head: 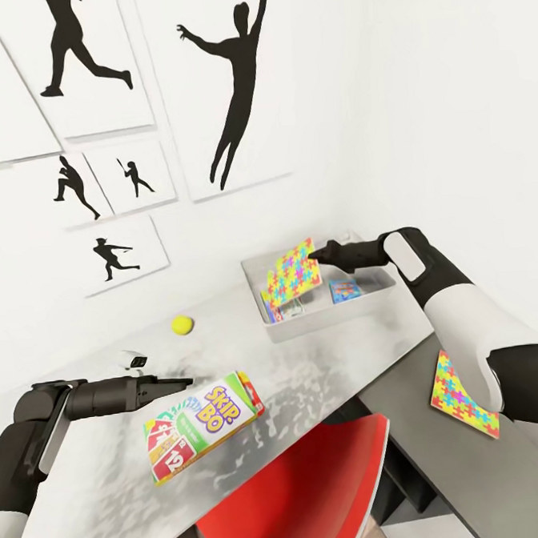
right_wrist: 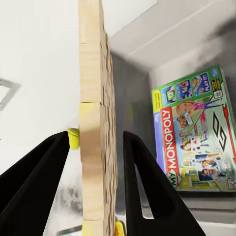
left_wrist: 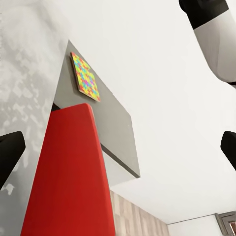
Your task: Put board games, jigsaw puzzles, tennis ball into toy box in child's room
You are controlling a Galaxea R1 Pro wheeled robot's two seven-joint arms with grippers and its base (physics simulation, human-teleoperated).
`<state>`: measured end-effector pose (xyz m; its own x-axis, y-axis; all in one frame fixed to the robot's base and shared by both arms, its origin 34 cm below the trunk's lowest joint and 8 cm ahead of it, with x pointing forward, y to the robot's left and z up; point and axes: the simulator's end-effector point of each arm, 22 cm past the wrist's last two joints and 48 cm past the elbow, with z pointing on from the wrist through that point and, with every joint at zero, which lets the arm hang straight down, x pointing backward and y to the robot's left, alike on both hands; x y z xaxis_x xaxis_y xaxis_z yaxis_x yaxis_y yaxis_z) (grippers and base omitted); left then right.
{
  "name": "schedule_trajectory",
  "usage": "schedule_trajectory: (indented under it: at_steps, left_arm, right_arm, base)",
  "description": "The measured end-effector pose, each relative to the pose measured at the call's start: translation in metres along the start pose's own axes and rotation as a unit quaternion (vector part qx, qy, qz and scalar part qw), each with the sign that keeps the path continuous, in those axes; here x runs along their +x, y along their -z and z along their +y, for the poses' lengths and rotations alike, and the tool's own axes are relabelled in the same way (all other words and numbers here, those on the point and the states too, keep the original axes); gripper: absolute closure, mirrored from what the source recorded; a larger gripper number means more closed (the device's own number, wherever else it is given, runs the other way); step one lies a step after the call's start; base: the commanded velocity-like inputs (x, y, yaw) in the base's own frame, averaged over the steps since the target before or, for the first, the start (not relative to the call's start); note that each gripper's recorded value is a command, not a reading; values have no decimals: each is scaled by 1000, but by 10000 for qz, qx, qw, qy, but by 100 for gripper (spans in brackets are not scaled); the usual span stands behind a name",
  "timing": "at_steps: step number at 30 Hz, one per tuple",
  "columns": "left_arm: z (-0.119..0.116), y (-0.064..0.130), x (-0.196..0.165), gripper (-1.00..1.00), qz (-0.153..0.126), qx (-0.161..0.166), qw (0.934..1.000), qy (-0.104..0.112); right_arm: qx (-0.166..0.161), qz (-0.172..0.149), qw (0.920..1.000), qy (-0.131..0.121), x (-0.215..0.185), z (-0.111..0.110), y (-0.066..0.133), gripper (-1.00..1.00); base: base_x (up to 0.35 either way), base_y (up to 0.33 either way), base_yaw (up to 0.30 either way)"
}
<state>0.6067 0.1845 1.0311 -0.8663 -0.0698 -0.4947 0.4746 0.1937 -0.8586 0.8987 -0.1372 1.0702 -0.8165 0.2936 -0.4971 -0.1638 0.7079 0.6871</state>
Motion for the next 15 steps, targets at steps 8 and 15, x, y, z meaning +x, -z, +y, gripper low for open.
schedule_trajectory:
  at_steps: [8, 15]
  left_arm:
    - [0, 1, 0, -100, -3, -11, 10000, -1]
    - [0, 1, 0, -100, -3, -12, 10000, -2]
  right_arm:
    - [-36, -46, 10000, 69, -4, 6, 1, 100]
    - [-40, -45, 10000, 73, -4, 6, 1, -100]
  base:
    - [0, 0, 0]
    - [0, 0, 0]
